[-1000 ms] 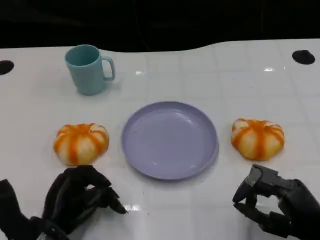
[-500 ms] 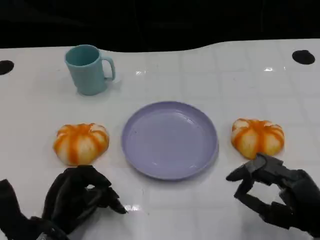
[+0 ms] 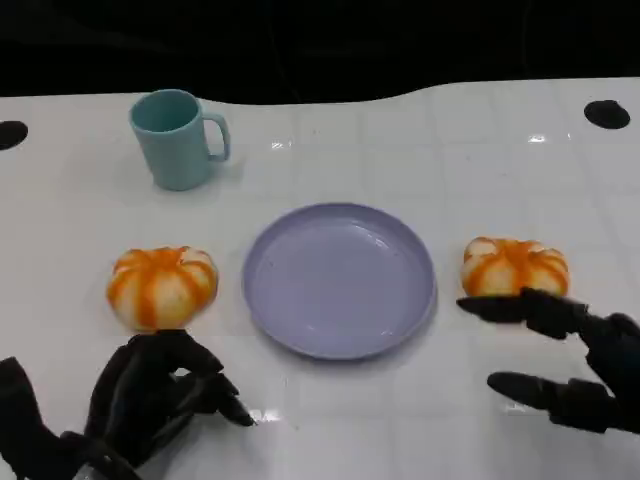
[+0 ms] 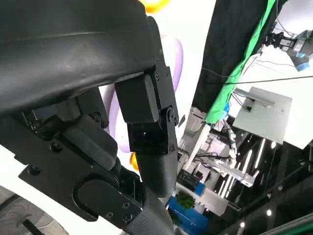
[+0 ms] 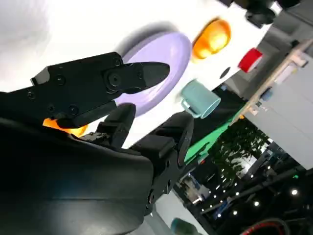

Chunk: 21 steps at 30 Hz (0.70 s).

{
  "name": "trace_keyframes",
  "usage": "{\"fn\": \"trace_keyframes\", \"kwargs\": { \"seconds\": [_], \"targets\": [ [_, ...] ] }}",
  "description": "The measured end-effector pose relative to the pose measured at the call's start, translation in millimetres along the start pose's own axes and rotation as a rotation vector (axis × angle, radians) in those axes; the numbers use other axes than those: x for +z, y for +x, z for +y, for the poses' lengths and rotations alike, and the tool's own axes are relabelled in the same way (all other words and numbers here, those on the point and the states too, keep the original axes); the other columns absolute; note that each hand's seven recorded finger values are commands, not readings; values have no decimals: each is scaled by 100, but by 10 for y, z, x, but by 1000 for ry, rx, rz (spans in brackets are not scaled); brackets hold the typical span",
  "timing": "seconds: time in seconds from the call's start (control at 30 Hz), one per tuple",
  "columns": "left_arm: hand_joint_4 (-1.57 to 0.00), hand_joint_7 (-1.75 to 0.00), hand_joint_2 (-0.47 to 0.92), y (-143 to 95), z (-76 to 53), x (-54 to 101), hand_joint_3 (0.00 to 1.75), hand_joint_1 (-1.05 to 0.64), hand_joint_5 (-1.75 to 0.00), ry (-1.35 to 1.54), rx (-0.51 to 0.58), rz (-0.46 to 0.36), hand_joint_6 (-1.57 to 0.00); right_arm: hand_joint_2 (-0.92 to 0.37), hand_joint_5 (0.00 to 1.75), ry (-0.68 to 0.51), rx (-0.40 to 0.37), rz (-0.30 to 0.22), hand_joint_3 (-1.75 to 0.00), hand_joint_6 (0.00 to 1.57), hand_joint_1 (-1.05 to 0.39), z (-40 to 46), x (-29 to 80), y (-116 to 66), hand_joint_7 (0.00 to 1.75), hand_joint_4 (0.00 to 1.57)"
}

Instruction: Grasp the bread from the table and place it into the plate.

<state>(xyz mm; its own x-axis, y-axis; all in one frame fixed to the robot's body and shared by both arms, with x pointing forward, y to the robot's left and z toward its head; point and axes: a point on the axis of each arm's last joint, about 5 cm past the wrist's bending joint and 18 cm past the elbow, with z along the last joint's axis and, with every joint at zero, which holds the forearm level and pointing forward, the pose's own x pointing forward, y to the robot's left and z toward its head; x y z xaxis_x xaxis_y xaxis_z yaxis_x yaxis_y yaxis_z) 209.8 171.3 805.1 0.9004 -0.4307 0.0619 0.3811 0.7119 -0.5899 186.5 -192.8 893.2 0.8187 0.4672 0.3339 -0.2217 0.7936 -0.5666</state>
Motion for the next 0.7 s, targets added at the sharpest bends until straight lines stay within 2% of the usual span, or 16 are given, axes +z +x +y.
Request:
{"fn": "trace_keyframes", "kwargs": {
  "seconds": [0.3,0.47,0.6,0.7],
  "targets": [
    [-157,-33,61,9,2,7,0,-105,-57,2,-1,-1,-157,-90,33,-201,63,49,-1,33,-47,-125,40,55,5,15],
    [-157,-33,61,9,3,9,0,-105,-57,2,-1,-1,-157,-85,30,-330,74,57,0,32,-44,-192,58,153,3,11],
    [-157,-32,61,9,3,9,0,-105,-56,2,-1,-1,-157,-80,30,-456,110,86,0,30,-39,-202,52,231,1,6],
    [-157,-32,61,9,3,9,0,-105,-56,2,-1,-1,-157,-77,37,-534,135,106,0,30,-36,-165,48,272,0,1]
  ]
}}
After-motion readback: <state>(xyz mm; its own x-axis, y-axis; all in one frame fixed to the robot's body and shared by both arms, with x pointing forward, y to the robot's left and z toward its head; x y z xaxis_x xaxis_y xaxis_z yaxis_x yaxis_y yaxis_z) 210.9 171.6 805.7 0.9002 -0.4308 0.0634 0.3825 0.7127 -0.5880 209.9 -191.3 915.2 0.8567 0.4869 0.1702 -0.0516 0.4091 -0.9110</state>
